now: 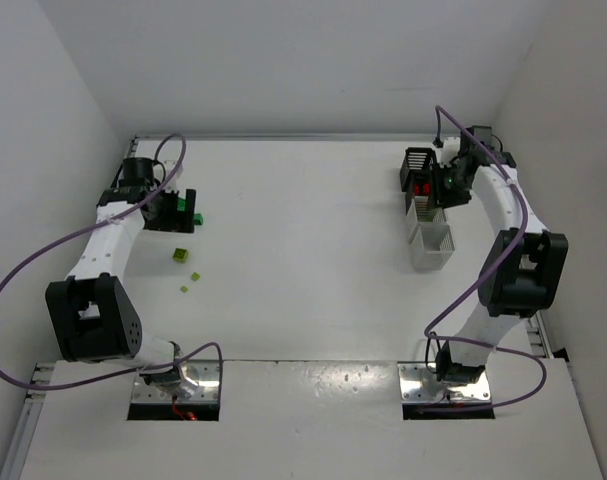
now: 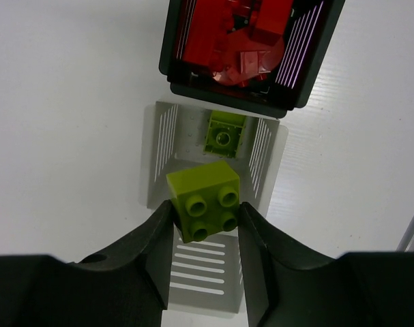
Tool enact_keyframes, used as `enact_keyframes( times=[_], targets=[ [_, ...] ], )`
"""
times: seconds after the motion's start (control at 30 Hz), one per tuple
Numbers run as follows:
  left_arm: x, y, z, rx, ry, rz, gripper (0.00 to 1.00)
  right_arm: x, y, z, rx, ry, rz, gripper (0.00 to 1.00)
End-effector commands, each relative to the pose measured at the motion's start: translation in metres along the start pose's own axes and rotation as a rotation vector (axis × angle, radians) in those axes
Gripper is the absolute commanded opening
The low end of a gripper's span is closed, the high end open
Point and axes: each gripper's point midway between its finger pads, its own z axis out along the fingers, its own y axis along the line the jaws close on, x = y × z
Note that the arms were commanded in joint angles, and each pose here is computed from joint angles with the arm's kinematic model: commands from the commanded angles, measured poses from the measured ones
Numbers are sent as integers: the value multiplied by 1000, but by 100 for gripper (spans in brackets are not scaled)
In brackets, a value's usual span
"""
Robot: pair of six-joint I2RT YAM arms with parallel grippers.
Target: Sort the legos into containers by color
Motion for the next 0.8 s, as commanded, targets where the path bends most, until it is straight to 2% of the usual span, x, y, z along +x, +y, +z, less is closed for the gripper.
enact_keyframes(
  times=[0.0,0.23,0.4,0.57,0.77],
  targets=[
    [7,4,-2,9,22,26,100,-5,0,-2,3,-23,26,41],
    [26,-2,4,41,80,40,98,-24,1,-5,6,-64,20,69],
    [53,-2,12,38,159,41,97,-33,10,-8,-32,-89,17,70],
    [77,12,29,-35,242,44,90,-44,22,-22,-86,-139,6,70],
    [86,18,53,-45,268,35,82,-39,31,-29,-130,-145,3,70]
  ],
)
